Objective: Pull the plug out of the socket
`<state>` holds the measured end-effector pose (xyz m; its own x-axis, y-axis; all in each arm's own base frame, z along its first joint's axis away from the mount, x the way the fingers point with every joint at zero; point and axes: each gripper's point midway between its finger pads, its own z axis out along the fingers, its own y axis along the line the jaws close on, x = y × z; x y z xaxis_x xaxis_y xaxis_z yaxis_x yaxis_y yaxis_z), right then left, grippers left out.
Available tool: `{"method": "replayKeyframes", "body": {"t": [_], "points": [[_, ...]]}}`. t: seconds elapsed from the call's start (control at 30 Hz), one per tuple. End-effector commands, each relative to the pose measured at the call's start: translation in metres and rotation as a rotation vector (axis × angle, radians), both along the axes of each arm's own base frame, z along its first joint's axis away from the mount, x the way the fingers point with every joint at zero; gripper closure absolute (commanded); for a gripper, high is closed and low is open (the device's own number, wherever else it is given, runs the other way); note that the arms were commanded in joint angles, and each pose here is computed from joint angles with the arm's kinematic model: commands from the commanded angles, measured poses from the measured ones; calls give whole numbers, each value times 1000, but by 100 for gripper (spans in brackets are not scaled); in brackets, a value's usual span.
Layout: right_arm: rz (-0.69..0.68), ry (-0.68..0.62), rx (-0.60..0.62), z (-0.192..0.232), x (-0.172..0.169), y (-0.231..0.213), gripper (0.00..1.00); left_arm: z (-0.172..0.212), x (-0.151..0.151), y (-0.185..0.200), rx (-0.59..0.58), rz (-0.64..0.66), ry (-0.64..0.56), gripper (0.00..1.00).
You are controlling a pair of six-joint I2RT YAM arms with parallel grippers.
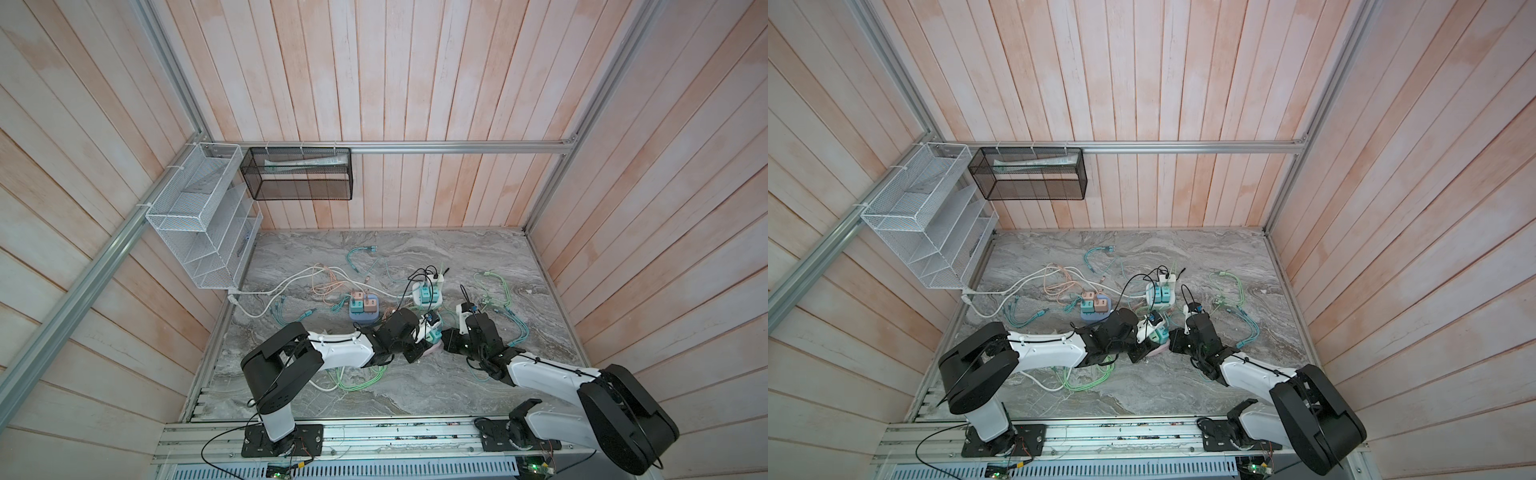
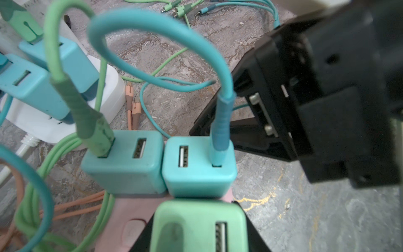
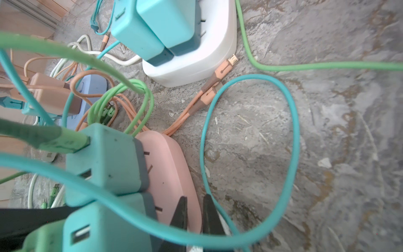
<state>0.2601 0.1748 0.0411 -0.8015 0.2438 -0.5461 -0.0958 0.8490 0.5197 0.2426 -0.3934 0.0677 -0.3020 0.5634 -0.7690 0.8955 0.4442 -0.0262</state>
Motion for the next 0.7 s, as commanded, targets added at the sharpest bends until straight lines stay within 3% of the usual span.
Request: {"method": "replayKeyframes", "body": {"t": [0.0,0.13,0.3,0.47,0.67], "points": [[30,217,-126,-48,-48,-21,81,7,-10,-23,-54,-74,1,89],[18,175,-110,-34,-46,-22,62,-3,-9,-24,-31,-61,34,89],[-16,124,-103,-24,-46,-30,51,-10,-10,-23,-11,-58,57,89],[-38,71,-46,-12,-44,-29,47,-8,-11,-23,-21,-66,39,90],[-27,77,-73,-17,-43,-30,47,1,-12,-24,-29,-88,8,90]]}}
